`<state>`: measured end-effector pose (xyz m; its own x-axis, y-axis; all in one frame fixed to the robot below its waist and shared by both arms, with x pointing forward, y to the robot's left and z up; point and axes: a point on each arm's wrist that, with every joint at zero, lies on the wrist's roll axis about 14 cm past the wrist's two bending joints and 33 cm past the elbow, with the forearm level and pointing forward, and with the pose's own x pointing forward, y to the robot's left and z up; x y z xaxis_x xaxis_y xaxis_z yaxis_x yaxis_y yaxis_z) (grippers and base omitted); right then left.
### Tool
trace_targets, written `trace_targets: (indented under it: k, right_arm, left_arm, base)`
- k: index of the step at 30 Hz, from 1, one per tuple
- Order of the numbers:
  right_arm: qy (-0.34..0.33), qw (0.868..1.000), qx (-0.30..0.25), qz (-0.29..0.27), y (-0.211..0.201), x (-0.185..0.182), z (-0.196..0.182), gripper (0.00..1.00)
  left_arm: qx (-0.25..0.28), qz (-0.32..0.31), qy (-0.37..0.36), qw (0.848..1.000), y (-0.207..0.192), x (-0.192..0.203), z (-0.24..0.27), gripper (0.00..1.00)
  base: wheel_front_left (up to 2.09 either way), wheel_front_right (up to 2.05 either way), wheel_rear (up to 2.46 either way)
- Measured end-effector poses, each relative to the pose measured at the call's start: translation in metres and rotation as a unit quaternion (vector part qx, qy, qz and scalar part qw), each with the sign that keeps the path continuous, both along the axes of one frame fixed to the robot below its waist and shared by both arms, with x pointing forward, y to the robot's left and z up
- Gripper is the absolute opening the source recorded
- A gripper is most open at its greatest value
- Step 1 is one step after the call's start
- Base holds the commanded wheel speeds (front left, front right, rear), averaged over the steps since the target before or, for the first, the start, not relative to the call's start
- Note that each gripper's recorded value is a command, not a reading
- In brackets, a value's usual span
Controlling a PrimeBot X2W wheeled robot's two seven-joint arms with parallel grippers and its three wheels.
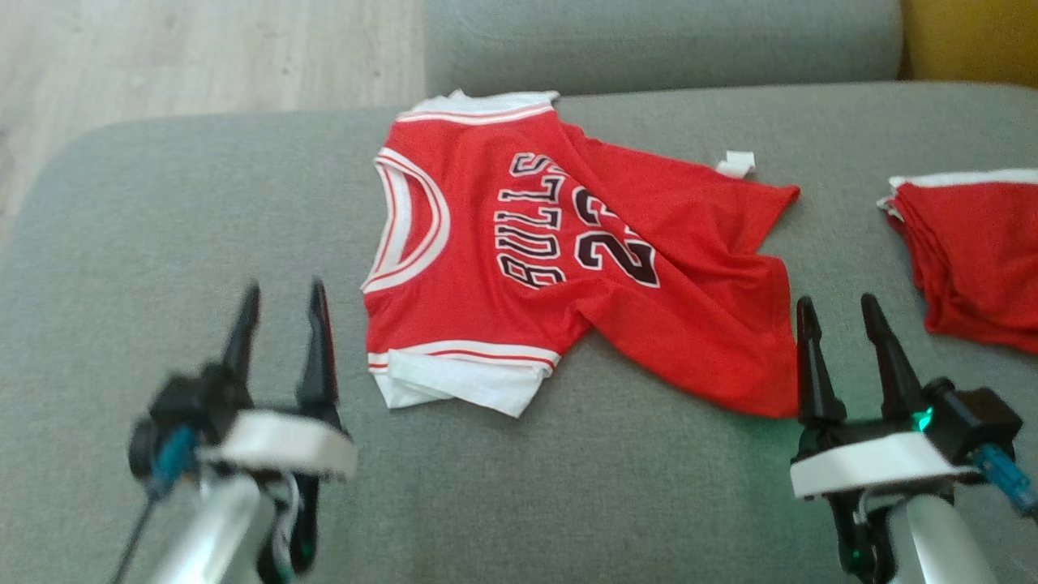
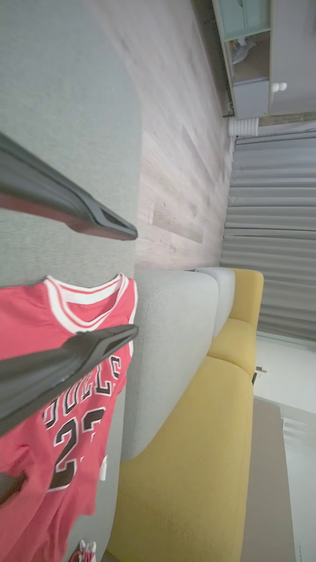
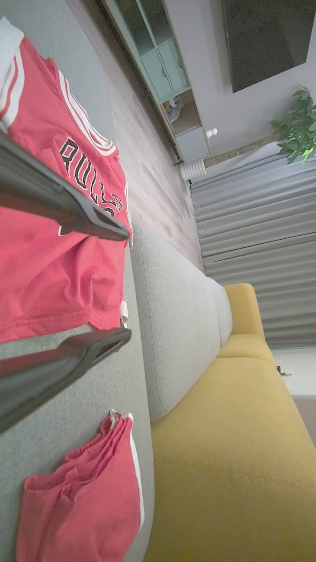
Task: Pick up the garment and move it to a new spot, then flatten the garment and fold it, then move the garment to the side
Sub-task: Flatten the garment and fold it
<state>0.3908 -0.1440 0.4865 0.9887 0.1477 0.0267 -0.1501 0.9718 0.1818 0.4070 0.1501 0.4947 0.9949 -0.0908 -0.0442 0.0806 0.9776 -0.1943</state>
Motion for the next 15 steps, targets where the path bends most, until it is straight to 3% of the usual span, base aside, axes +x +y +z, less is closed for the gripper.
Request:
trace_targets:
  k: [7,15]
  right_arm:
    - [0.001,1.0,0.0,0.011,0.007,-0.008,0.0,1.0]
    - [0.018,1.0,-0.002,-0.004,-0.003,-0.011,-0.011,1.0]
  left_arm:
    - [-0.002,-0.027,0.02,0.999,-0.011,-0.022,-0.018,1.0]
    - [0.001,-0.109,0.121,0.987,-0.049,-0.029,-0.066,1.0]
  base:
    - [0.0,0.0,0.0]
    - [0.0,0.0,0.0]
